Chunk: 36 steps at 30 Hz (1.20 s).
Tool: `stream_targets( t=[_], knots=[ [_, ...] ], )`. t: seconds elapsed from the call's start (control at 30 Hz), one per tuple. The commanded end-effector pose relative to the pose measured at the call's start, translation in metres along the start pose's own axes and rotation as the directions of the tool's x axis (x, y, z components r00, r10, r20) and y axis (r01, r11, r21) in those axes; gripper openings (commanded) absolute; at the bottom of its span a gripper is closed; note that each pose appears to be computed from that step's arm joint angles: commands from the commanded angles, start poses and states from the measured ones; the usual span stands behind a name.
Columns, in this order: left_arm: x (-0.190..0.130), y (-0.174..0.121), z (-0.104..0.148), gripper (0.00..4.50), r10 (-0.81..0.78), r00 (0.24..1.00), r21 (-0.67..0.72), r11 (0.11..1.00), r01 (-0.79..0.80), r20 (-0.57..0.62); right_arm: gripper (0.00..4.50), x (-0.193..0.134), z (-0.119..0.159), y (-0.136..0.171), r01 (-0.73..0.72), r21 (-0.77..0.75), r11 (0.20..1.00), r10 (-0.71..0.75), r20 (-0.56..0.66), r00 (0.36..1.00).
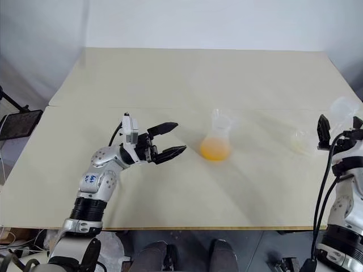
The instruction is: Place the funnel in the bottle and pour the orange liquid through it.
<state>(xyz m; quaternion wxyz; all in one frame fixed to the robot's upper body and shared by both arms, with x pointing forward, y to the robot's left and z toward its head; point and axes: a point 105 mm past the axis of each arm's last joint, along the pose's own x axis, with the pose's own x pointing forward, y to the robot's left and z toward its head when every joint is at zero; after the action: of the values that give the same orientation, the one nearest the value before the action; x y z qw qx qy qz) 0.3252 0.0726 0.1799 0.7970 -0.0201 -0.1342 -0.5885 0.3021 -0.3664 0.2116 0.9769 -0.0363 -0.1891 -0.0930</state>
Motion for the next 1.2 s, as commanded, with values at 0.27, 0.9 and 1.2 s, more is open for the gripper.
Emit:
stream_targets(
  t=[0.27, 0.9, 1.2],
  knots=[
    [-0.013, 0.006, 0.011, 4.5, 0.018, 1.0, 0.06, 0.998, -0.018, -0.003, 4.45, -0.018, 0.084, 0.0, 0.022, -0.116, 0.993, 0.01, 0.261, 0.965],
    [-0.096, 0.003, 0.006, 4.5, 0.098, 0.944, 0.199, 0.979, -0.035, -0.315, 4.45, -0.116, 0.025, 0.138, -0.937, -0.027, 0.348, 0.927, -0.144, 0.348],
    [-0.122, -0.012, 0.005, 4.5, 0.182, 0.913, 0.203, 0.973, -0.113, -0.365, 4.45, -0.115, -0.002, 0.096, -0.909, -0.025, 0.416, 0.884, -0.223, 0.41]
  ],
)
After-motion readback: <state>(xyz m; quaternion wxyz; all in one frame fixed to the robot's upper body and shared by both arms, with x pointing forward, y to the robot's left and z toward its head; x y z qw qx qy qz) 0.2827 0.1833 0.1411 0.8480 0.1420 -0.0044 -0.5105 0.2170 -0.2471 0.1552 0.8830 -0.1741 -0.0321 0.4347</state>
